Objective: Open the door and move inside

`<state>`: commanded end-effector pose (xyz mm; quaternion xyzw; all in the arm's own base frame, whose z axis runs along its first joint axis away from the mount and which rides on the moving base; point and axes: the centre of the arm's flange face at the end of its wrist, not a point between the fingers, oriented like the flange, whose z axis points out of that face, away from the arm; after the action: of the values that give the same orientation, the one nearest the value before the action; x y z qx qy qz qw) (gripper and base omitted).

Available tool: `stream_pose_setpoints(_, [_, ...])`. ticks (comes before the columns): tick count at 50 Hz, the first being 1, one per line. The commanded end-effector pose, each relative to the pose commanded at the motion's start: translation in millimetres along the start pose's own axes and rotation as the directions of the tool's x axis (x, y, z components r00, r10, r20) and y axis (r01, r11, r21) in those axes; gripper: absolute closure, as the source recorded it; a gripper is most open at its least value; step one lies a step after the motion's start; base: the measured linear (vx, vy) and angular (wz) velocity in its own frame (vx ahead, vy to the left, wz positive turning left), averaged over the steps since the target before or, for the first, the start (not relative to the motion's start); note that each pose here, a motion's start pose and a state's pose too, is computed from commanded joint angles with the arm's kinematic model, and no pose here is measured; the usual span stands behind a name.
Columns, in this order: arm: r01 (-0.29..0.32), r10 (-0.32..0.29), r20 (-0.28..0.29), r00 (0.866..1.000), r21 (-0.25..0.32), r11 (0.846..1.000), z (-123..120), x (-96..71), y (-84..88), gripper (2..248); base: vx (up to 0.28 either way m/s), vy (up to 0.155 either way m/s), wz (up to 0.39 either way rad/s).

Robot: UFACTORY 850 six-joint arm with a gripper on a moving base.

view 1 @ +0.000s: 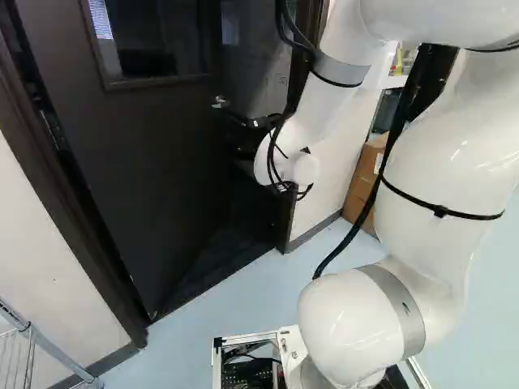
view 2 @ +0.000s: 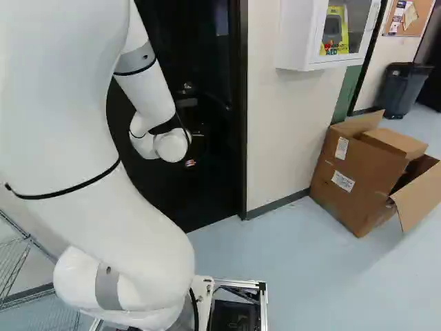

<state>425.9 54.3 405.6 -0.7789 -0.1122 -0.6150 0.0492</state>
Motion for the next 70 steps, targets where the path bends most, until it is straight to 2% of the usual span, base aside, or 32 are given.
stream_pose_setpoints(37, [0.0,0.0,0.0,1.0,0.0,1.0,0.0,0.0,0.0,3,0.015,0.0,-0.001])
stream_pose_setpoints(70, [0.0,0.0,0.0,1.0,0.0,1.0,0.0,0.0,0.0,3,0.114,0.012,-0.006])
